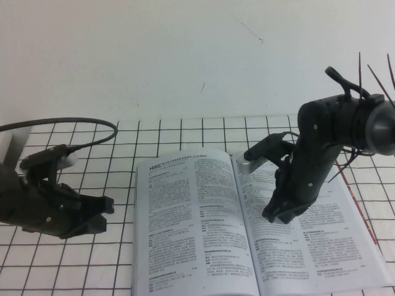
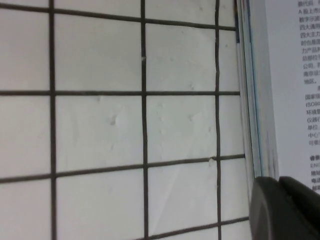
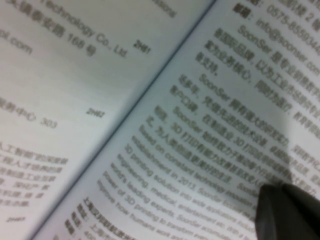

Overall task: Close book
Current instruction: 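Close the open booklet and leave it lying on the table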

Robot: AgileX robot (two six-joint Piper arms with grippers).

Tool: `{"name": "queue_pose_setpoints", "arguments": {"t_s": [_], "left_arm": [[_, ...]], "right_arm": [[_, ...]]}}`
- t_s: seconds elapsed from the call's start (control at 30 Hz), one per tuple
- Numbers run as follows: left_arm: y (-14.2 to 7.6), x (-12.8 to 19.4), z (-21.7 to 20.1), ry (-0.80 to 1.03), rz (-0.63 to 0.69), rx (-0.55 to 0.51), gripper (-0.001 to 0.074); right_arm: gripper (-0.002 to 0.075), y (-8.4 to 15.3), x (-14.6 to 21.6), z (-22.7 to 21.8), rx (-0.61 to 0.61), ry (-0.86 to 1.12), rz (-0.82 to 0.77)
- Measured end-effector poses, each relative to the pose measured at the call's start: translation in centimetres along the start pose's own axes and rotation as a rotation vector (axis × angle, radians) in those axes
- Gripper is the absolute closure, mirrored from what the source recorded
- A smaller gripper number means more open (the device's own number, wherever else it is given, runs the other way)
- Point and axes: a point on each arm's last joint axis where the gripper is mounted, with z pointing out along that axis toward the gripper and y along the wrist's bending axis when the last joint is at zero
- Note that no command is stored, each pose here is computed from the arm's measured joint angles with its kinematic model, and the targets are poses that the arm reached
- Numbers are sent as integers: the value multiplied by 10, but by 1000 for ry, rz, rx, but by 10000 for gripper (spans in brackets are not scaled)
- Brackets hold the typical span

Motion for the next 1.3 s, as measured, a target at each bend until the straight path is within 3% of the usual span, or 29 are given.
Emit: {"name": "queue_pose_setpoints", "arguments": {"t_s": [0.17,0.4,0.8,1.0,1.3], "left_arm": [[-6,4,35,40,32,30,738],[-1,9,70,89,-46,38,738],[-19,11,80,45,5,100,738],[-45,11,85,35,98,129,738],[-114,-21,58,-100,247,285,738]], "right_arm": [[729,0,0,0,0,0,0],[729,0,0,0,0,-2,0],[729,0,0,0,0,-1,0],[729,0,0,1,-1,2,0],[729,0,1,3,-10,15,7]]}}
